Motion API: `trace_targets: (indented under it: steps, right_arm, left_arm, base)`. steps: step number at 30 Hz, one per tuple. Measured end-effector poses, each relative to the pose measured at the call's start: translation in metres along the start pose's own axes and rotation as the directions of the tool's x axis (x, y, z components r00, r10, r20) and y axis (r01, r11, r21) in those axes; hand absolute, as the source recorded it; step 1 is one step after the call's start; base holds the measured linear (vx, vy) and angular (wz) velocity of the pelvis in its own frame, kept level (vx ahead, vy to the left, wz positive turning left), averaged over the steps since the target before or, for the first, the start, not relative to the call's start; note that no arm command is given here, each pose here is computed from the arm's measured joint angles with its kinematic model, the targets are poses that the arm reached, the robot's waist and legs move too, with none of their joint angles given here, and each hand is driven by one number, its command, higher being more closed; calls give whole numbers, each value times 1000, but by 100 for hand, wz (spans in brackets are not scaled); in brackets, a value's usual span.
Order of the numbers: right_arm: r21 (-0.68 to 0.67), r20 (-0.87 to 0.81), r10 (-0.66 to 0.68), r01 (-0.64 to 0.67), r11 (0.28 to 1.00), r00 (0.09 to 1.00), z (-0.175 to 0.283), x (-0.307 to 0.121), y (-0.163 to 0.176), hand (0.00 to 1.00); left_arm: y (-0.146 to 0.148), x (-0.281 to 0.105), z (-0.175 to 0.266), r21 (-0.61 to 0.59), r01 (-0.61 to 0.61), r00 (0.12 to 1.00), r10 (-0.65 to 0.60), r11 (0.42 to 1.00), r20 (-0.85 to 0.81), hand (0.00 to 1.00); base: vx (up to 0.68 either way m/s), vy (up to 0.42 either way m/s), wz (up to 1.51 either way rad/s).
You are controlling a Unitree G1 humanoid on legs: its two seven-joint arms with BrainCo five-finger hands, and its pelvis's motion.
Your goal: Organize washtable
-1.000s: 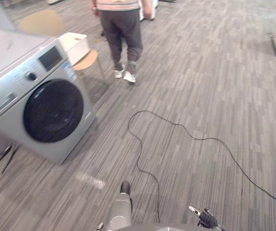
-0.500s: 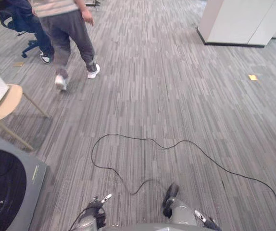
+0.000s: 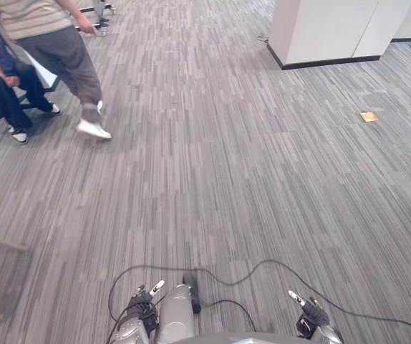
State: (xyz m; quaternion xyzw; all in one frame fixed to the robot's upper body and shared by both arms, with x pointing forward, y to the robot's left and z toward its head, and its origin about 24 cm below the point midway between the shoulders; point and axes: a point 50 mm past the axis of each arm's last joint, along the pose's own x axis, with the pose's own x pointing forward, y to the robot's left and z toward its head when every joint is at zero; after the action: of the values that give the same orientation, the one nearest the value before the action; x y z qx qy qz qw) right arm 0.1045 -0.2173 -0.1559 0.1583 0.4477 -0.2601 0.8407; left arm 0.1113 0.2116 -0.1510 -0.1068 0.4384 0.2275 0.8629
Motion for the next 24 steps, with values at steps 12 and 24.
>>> trace_targets:
  steps: [12,24]
  right_arm:
    - [119,-66,-55,63,991,996,-27,-10,-22,0]
    - [89,-101,-112,121,989,989,-33,-16,-47,0]
  left_arm:
    - [-6,4,2,123,46,998,-41,991,-42,0]
    - [-11,-6,-24,-18,36,994,-37,999,-101,0]
  base:
    - [392,69,32]
    - [534,-192,18]
